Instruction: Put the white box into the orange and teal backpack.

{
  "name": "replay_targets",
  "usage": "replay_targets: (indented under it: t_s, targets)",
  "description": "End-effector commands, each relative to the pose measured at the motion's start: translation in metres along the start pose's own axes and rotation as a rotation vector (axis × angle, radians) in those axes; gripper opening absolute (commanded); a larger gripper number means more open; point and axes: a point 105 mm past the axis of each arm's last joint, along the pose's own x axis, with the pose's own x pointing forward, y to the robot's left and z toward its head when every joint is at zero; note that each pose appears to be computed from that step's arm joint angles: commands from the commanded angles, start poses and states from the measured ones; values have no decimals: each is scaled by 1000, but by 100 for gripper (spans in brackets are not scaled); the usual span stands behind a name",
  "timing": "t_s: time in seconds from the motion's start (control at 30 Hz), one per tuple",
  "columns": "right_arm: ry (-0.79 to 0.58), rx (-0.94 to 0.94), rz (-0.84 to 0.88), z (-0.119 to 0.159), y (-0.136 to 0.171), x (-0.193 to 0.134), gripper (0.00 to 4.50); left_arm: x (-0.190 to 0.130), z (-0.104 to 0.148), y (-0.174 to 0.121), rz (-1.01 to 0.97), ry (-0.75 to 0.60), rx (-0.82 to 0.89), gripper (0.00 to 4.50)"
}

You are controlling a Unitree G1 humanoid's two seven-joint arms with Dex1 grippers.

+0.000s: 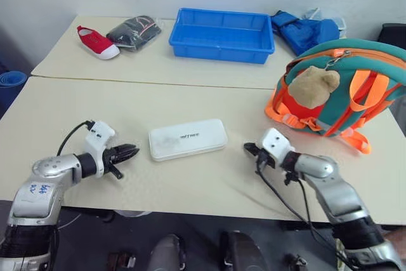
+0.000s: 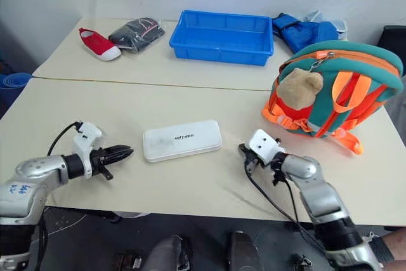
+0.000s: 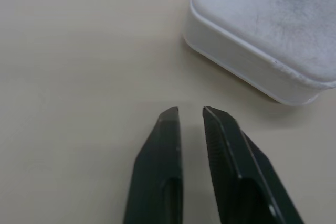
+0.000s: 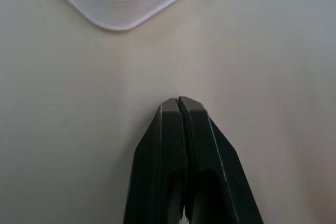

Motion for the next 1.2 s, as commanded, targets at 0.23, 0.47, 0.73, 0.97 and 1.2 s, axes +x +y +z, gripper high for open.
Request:
replay_targets:
  t_s: [0.23,0.47,0.73,0.97,1.2]
  targets:
    - [-52,-17,-40,17,-10,29,0,15,16,-20,-24,-99,41,3]
    - [-115,-62,9,38,-4,28,0,22,25,-26,-112,-119,63,3]
    - [-124,-50,96,41,22,6,0,24,36,-27,-170,-127,118,3]
    - [-96,2,100,32,31,-14,0,30,35,-41,-270,-128,113,3]
    - [-107,132,77,17,44,-63,0,31,33,-69,-435,-71,219,3]
